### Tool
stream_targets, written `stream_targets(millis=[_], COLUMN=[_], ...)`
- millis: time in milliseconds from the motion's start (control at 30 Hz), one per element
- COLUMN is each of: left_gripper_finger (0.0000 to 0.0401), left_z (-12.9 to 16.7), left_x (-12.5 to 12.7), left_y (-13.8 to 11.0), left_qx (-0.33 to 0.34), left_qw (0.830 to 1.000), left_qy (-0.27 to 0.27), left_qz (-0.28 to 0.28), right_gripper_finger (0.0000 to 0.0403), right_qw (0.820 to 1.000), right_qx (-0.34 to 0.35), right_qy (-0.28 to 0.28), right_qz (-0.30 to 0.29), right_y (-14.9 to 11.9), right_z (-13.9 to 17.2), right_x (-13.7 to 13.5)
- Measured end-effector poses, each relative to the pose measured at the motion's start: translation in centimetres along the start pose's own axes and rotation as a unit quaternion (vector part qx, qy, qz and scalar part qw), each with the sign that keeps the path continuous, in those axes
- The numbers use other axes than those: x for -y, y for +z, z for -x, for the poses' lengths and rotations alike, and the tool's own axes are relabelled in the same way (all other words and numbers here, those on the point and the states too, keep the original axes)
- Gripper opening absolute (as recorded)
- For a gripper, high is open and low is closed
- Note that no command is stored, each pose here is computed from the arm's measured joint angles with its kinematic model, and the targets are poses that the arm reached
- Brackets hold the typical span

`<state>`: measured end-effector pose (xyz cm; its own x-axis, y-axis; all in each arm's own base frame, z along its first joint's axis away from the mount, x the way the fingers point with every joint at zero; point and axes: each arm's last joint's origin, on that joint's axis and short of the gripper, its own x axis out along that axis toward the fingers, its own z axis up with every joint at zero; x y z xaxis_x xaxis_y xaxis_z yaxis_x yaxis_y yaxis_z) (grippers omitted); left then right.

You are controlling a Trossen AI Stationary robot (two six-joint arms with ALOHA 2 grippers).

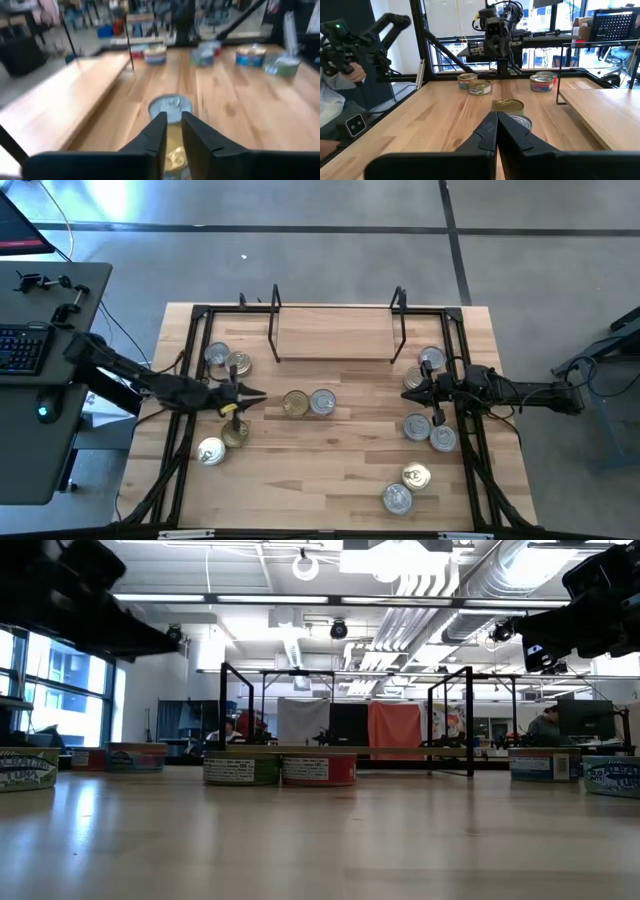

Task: Stack canned seafood by type on shelf
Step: Put the green tuna can on the shelf

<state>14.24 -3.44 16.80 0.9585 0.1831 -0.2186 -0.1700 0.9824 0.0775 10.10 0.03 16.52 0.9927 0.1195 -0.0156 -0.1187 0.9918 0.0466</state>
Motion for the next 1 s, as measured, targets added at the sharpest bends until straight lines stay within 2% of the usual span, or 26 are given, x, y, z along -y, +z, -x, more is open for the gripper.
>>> stream_targets(millis=[133, 267, 433, 600, 700, 800, 1000], left_gripper_finger=[0.0100, 0.0122, 0.0140, 0.0164, 0.0172, 0.0168, 0.0126], left_z=[-1.8, -3.7, -6.0, -7.8, -8.6, -9.3, -10.6], left_x=[-0.6, -0.9, -0.3, 1.2, 1.6, 1.7, 2.0], left_y=[0.3, 0.9, 0.7, -0.3, -1.1, -1.7, -2.9], left_qx=[-0.023, -0.047, -0.103, -0.164, -0.187, -0.207, -0.224], left_qw=[0.998, 0.998, 0.989, 0.959, 0.947, 0.939, 0.915], left_qy=[0.039, -0.004, -0.087, -0.160, -0.168, -0.149, -0.147], left_qz=[0.035, 0.036, -0.066, -0.168, -0.200, -0.229, -0.302], right_gripper_finger=[0.0000, 0.0000, 0.0000, 0.0000, 0.0000, 0.0000, 0.0000], right_qw=[1.000, 1.000, 1.000, 1.000, 1.000, 1.000, 1.000], right_qx=[0.000, 0.000, 0.000, 0.000, 0.000, 0.000, 0.000], right_qy=[0.000, 0.000, 0.000, 0.000, 0.000, 0.000, 0.000], right_qz=[0.000, 0.000, 0.000, 0.000, 0.000, 0.000, 0.000], right_y=[0.0, 0.0, 0.0, 0.0, 0.0, 0.0, 0.0], right_z=[0.0, 0.0, 0.0, 0.0, 0.0, 0.0, 0.0], right_x=[0.0, 0.0, 0.0, 0.0, 0.0, 0.0, 0.0])
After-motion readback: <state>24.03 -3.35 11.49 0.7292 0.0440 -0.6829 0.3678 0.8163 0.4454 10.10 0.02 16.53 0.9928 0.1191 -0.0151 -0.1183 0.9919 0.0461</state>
